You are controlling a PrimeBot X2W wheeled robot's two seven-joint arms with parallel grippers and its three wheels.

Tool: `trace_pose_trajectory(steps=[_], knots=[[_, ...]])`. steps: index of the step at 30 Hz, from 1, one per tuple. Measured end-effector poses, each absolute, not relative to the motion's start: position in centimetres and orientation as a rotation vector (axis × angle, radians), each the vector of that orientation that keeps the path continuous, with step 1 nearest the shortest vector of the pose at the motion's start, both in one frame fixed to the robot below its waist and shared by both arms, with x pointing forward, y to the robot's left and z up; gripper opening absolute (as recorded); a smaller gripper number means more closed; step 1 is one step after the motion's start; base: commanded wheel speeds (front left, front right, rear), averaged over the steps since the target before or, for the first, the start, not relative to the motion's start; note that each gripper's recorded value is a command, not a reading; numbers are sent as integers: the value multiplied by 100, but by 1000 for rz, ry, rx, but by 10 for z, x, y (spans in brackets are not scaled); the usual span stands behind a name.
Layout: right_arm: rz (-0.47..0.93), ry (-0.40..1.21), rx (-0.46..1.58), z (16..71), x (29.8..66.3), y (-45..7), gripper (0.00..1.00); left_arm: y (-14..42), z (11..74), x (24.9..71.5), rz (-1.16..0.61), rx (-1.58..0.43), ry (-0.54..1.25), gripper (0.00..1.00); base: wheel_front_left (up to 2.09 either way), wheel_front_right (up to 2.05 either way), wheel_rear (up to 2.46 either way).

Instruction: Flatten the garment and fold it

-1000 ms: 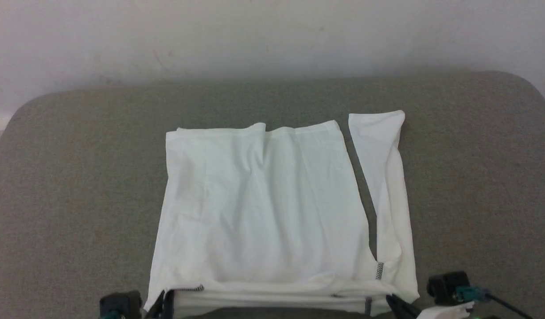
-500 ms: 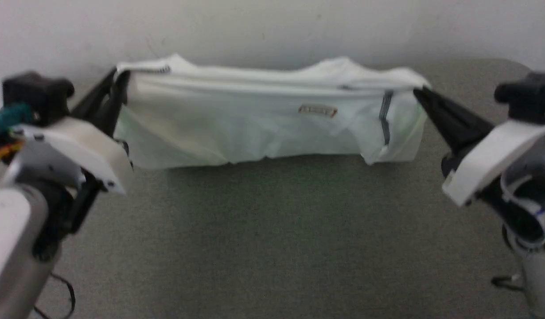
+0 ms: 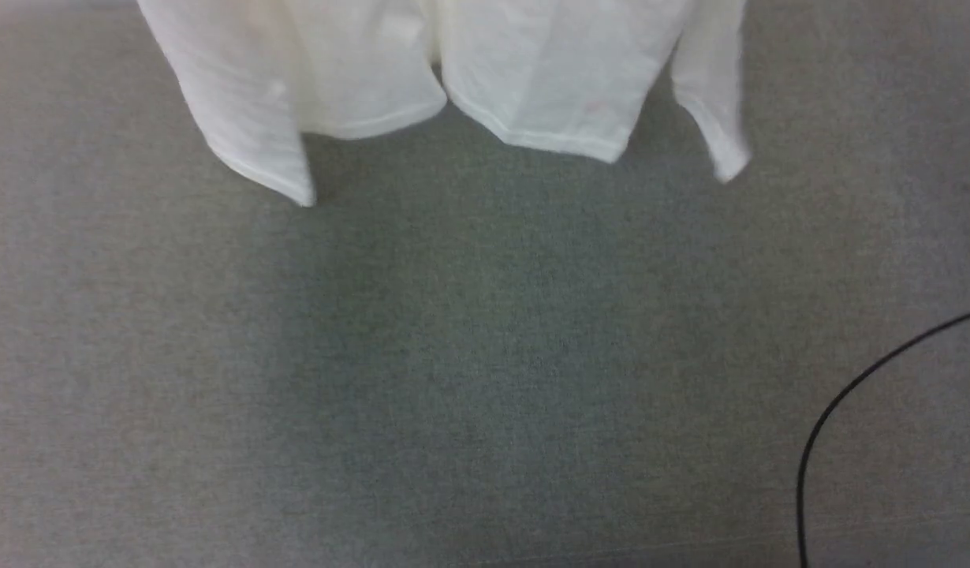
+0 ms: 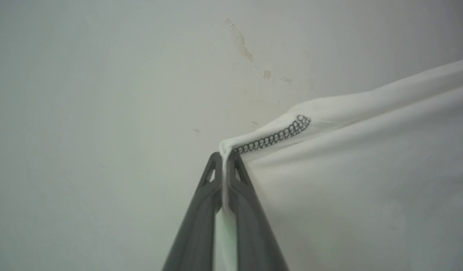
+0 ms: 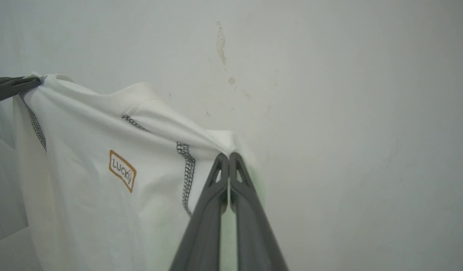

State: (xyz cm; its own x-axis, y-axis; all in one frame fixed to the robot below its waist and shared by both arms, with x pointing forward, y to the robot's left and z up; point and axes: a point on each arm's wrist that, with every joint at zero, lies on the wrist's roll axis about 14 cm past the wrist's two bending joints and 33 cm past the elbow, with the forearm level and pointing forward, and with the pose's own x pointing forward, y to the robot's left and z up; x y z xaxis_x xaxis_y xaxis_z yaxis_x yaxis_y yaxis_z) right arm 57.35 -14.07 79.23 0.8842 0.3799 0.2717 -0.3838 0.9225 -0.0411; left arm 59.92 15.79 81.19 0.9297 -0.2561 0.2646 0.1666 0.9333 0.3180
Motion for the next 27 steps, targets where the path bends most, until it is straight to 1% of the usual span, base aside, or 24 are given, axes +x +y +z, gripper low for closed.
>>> trace_pose_trajectory(steps=[4,9,13,16,20,24,27], knots=[[374,-323,-7,802,610,-143,0,155,817,640,-192,302,-329,0,0,0,0],[333,-373,-24,798,651,-151,0,146,815,683,-180,301,-375,0,0,0,0],[313,-428,-37,794,675,-154,0,140,803,712,-176,288,-400,0,0,0,0],[317,-434,-50,784,689,-152,0,139,791,730,-170,267,-410,0,0,0,0],[336,-393,-71,758,704,-145,0,142,758,754,-162,244,-369,0,0,0,0],[362,-304,-83,711,718,-136,0,148,712,773,-143,194,-292,0,0,0,0],[385,-221,-75,669,721,-129,0,153,666,780,-129,157,-215,0,0,0,0]])
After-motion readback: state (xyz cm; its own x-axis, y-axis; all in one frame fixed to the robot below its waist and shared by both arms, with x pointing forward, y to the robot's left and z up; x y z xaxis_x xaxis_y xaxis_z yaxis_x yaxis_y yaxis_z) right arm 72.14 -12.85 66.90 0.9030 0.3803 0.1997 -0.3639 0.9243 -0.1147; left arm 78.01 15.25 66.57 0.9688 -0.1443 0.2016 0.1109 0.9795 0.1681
